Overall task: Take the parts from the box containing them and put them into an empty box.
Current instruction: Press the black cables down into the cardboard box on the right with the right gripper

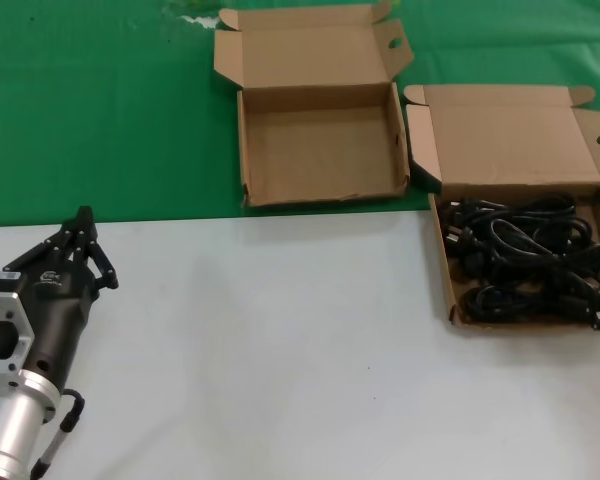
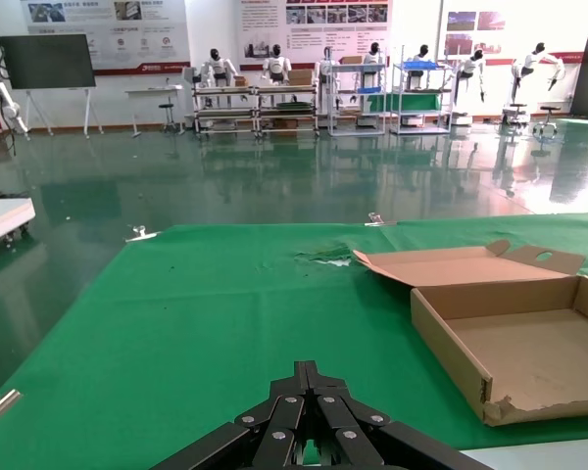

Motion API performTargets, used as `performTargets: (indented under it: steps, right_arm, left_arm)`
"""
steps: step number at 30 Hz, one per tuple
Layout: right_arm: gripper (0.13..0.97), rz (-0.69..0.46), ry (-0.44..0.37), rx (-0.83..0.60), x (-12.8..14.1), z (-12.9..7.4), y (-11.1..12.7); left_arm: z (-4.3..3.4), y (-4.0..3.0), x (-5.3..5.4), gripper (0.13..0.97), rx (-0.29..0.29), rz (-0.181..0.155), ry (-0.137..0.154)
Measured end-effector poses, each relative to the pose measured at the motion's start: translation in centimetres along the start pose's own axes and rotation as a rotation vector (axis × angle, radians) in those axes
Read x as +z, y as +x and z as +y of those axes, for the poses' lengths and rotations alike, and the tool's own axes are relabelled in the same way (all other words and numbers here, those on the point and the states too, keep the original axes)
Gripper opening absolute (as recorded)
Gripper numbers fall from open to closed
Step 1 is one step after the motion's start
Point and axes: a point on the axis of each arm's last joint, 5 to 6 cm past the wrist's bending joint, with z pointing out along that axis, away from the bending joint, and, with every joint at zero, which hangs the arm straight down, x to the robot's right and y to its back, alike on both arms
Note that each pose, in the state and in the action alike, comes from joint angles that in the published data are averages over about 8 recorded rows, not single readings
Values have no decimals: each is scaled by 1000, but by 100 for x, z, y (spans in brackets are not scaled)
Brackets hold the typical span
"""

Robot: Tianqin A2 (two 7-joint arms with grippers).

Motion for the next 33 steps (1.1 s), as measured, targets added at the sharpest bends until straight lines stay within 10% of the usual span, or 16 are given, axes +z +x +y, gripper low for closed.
performTargets:
  steps: [16, 33]
  right_arm:
    - [866, 47, -2, -34, 156, -6, -51]
    - [506, 32, -2, -20, 181, 37, -129]
  left_arm:
    - [0, 0, 0, 139, 0, 0, 0]
    - [0, 0, 0, 139, 0, 0, 0]
